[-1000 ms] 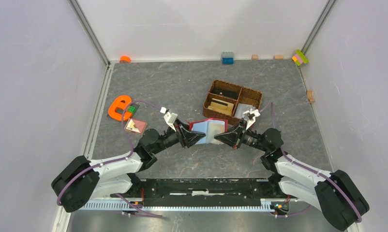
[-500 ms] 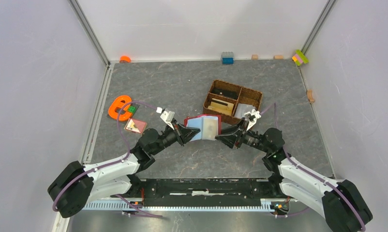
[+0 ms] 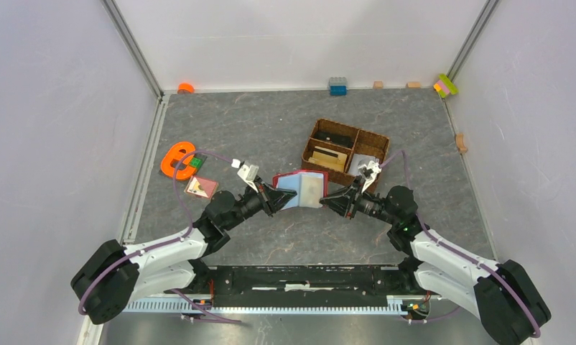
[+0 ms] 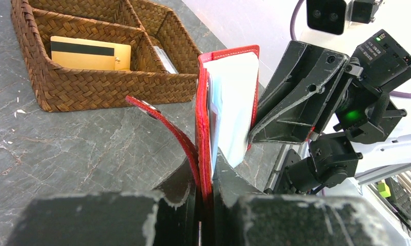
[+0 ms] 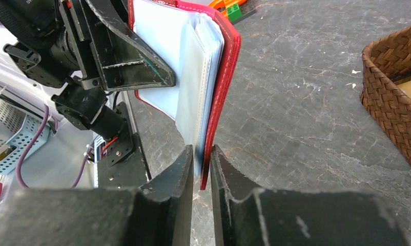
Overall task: Take the credit cards out of the card holder
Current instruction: Remove the credit card from the card holder.
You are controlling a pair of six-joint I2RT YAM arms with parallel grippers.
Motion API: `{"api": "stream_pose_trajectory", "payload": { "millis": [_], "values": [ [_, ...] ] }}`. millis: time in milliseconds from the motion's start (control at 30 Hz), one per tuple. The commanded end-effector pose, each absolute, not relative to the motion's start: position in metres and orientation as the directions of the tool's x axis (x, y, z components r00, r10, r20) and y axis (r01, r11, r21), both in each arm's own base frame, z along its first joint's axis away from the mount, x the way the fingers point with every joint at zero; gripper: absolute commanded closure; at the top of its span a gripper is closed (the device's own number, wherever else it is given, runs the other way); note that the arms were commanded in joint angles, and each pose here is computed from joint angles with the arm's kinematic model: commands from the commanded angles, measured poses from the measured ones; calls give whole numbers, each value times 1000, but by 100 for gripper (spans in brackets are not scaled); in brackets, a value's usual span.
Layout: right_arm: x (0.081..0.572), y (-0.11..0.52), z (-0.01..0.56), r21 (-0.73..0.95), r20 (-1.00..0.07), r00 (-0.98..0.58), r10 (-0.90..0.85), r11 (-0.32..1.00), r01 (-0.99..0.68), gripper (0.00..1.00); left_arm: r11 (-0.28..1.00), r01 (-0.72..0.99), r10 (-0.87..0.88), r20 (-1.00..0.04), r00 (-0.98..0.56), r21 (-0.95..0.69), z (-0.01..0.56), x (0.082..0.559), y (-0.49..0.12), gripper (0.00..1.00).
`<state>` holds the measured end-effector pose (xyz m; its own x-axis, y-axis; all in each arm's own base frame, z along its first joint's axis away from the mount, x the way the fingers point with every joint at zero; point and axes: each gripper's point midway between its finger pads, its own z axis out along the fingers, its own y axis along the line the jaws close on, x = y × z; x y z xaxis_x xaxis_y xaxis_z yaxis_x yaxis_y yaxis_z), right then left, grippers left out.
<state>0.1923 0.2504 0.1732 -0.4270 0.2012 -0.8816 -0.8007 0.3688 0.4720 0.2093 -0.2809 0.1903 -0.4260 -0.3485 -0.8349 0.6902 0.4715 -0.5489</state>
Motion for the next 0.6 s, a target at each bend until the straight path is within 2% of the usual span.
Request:
{"api": "stream_pose_trajectory", "payload": {
  "millis": [0,300,433,567],
  "values": [
    [202,252,192,421,-907,-366,211,387,-821,80,410,743,-398,-837,-377,-529,223,208,-285,98],
    [203,256,185,438,-899,-396,187,382,-814,88,284,817,-319,-853,-414,-502,227,191,-308,98],
    [200,260,184,439,-899,-400,180,370,-819,86,274,820,-308,-853,-421,-503,226,190,-311,98],
    [199,261,185,437,-899,-400,178,363,-823,75,282,812,-297,-851,-432,-511,222,192,-313,98]
  ]
}}
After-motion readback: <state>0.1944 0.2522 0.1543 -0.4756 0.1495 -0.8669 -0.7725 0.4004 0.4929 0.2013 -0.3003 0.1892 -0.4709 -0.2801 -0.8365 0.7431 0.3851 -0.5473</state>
